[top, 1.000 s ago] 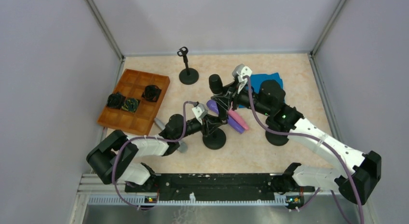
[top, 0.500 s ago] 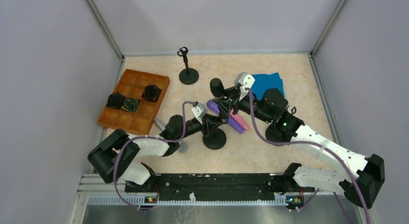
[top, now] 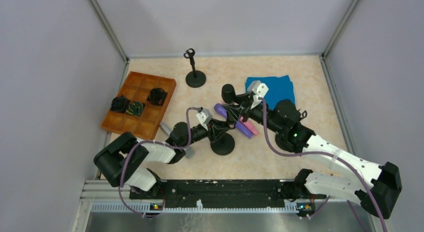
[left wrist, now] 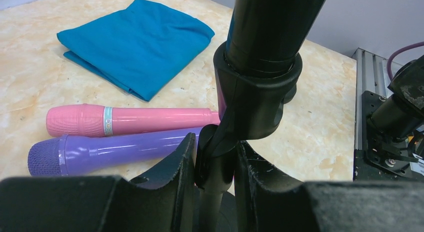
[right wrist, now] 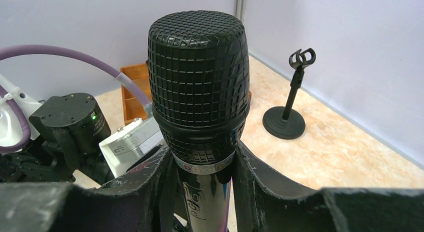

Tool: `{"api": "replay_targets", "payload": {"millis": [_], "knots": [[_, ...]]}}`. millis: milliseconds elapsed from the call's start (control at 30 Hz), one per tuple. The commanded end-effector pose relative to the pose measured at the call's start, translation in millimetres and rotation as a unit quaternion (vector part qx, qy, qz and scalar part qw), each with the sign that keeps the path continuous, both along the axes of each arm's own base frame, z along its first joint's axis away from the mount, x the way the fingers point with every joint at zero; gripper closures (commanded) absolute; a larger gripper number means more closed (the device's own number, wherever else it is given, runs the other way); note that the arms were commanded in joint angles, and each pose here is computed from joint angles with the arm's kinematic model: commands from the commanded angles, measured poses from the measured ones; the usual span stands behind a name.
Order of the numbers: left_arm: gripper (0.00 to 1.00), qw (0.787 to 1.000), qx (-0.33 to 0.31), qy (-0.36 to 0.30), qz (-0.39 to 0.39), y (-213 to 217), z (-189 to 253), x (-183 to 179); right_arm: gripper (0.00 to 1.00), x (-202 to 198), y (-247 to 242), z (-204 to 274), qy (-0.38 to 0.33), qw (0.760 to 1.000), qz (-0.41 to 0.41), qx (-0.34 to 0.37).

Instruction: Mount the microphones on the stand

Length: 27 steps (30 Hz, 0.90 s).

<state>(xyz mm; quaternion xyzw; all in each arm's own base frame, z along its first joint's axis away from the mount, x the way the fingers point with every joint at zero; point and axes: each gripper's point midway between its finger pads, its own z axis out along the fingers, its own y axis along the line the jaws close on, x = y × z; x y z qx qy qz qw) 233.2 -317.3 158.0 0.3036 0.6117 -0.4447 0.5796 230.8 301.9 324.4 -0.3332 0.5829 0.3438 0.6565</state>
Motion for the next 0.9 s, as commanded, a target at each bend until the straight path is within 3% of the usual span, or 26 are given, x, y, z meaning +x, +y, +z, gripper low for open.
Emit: {"api": "replay_targets", "payload": {"millis": [0,300,867], "knots": [[1.0,0.999,-0.049,0.005,0.01,1.8,18.7,1.6,1.0,-13.4,-6.6,-97.4,0.127,0.984,-0.008,-0.128],[1.0,0.999,-0.043,0.013,0.016,1.5,12.5,4.0,1.0,-33.4,-3.2,-93.5,0.14,0.978,0.029,-0.15],[1.0,0.999,-0.042,0.02,0.027,6.3,7.9,4.8,1.0,-42.3,-7.3,-154.5,0.181,0.964,-0.01,-0.193]]}}
